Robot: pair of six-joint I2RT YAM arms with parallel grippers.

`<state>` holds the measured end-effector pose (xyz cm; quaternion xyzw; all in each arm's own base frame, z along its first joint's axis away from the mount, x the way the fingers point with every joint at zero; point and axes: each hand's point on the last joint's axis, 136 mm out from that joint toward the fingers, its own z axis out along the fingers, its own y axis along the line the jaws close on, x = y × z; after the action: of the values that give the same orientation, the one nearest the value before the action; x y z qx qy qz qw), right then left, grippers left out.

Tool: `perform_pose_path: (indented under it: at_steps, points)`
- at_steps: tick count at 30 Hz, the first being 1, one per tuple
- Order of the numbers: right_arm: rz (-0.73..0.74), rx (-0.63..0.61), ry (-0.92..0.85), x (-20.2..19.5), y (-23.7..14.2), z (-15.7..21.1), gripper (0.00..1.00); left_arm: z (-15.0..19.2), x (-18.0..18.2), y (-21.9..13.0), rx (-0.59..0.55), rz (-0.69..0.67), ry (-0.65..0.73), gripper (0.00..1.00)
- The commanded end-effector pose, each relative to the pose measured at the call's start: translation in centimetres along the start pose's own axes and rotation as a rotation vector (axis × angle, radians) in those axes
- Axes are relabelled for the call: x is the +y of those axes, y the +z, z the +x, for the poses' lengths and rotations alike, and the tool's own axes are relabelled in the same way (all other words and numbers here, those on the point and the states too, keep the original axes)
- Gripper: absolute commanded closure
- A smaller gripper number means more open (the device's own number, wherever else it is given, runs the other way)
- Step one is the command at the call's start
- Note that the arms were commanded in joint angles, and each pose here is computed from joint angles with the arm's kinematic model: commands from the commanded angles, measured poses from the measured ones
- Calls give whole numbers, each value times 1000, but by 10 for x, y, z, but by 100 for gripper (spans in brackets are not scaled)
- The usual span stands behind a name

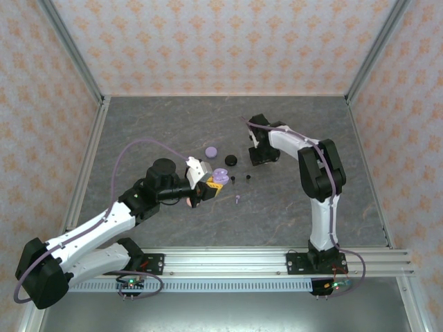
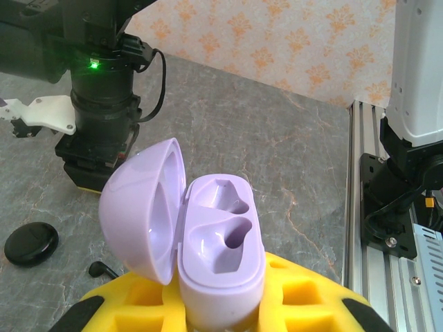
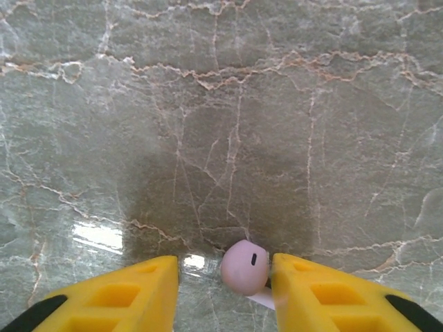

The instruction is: Insert wireless bluetooth earbuds into charging case

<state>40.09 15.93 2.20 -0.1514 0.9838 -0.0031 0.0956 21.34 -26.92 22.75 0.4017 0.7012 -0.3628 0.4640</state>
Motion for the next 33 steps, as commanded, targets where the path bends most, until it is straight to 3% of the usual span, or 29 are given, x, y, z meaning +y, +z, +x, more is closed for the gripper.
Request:
perform_pose_path:
  at_steps: [1, 16, 23, 33]
  points:
    - [43, 42, -9, -8, 12, 2, 63, -10, -4, -5, -39, 0, 17, 95]
    - [-47, 30, 62, -6, -2, 14, 85, -9, -4, -6, -40, -3, 16, 95]
    - [-246, -222, 193, 15, -69, -3, 85, -18, -3, -8, -88, -11, 11, 95]
    - [-769, -608, 510, 56, -180, -8, 85, -32, 7, -9, -163, -71, 0, 95]
